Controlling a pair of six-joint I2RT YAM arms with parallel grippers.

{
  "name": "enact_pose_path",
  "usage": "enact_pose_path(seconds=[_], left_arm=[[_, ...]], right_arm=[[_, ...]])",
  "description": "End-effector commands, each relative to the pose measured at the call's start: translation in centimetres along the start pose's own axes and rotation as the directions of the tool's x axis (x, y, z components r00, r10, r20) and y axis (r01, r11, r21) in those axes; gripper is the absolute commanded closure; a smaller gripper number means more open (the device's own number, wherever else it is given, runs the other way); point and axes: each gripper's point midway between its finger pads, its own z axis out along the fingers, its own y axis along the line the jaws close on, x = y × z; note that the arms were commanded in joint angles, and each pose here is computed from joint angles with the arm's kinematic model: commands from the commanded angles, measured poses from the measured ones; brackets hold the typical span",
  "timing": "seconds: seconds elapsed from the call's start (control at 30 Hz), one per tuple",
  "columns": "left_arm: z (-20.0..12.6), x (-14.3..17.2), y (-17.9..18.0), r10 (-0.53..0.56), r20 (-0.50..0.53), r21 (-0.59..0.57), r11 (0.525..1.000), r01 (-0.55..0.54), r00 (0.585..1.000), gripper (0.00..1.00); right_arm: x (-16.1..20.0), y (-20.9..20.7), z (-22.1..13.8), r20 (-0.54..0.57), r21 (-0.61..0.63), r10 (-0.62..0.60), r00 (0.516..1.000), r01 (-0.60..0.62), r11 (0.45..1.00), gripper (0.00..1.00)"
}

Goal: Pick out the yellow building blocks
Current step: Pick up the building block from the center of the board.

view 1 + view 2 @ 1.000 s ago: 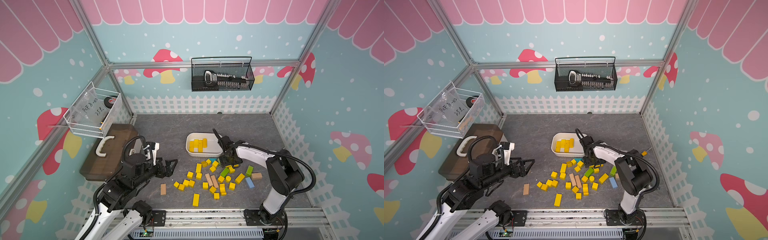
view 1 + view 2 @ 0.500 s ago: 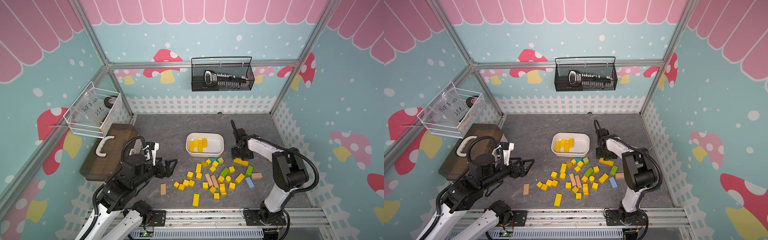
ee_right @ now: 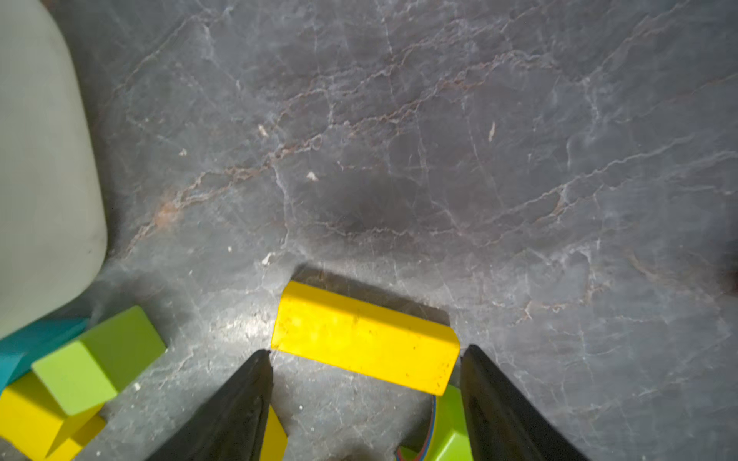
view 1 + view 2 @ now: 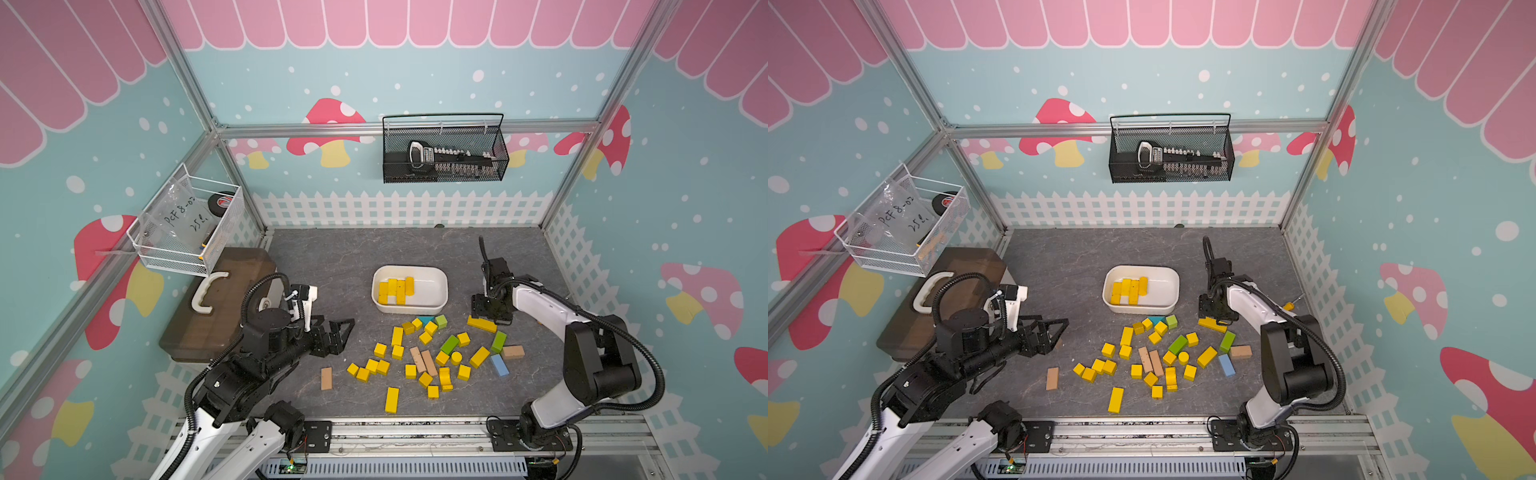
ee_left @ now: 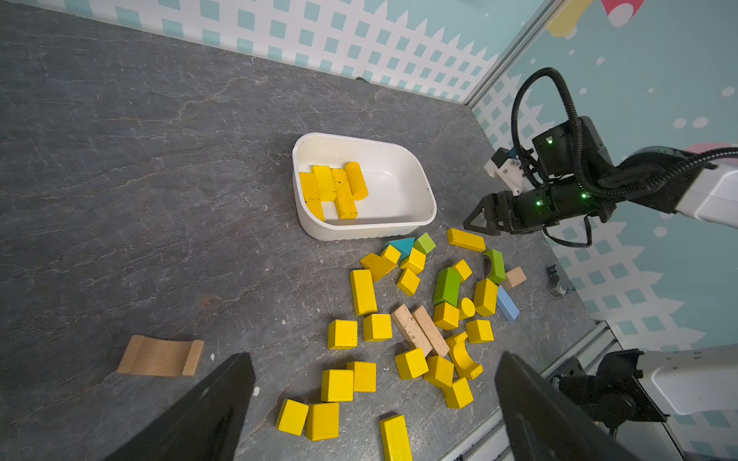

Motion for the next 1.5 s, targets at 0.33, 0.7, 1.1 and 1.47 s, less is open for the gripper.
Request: enact_pose_path(seconds=[0.33,0.7,1.1,1.47], left_arm=[[0.1,-0.2,0.2,-0.006,0.013,-0.004,1.0,0.006,1.0,0.01],[0.1,-0.2,0.2,-0.005,0.014,-0.005,1.0,0.005,1.0,0.01],[-0.1,-0.2,0.2,-0.004,0.02,-0.006,1.0,0.004,1.0,0.01],[-0.2,-0.3,0.2,-0.005,0.026,-0.002,1.0,0.005,1.0,0.01]], right_arm=[[4.0,-1.7,2.5,-0.103,0.078,-0.008,0.995,0.016,0.997,0.23],[0.1,-1.3,3.9,-0.088,0.119,0.015,0.996,-0.004,0.993,0.23],[0.0,-1.4,3.8,-0.061,0.107,0.066,0.996,-0.059,0.993,0.52],[3.0,-1.6,3.3,-0.086,0.066,0.076,0.993,-0.071,0.995,0.61]])
